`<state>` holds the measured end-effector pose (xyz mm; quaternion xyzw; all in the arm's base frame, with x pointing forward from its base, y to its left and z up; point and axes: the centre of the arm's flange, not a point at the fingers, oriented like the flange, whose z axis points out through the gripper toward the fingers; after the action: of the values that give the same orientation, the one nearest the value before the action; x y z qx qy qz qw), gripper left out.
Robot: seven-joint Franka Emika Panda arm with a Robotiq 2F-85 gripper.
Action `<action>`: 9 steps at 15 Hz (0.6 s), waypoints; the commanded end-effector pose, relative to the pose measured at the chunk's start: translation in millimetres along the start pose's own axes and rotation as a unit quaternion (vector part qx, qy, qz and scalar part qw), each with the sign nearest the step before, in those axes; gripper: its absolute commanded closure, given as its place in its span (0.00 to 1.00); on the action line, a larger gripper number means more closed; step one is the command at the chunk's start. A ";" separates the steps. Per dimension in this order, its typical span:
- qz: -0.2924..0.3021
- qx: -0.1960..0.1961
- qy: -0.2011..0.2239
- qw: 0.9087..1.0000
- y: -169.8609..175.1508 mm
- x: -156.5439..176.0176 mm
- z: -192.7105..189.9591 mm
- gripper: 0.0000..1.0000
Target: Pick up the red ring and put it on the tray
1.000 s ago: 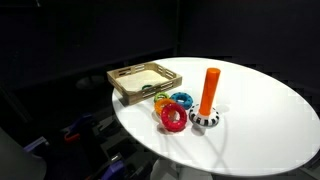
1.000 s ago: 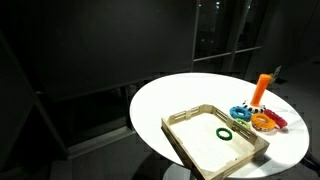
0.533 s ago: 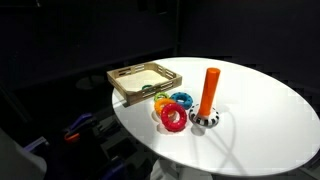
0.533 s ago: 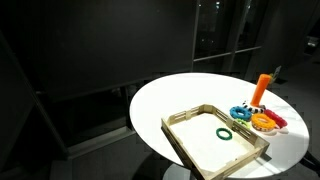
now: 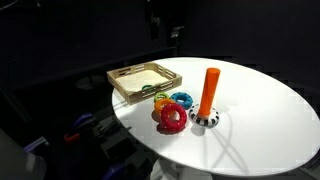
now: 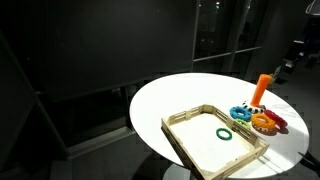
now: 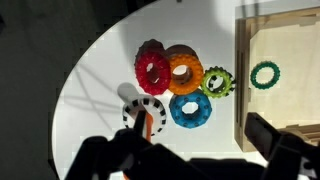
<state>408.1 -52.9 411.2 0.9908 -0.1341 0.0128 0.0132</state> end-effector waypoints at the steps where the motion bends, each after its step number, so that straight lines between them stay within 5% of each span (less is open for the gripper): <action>1: 0.000 0.000 -0.002 1.000 -0.1 0.3 1.7 0.00; 9: 0.010 0.005 -0.017 1.000 4.9 13.6 15.9 0.00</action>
<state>408.6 -53.4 408.8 0.9908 -0.1345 0.0099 0.0132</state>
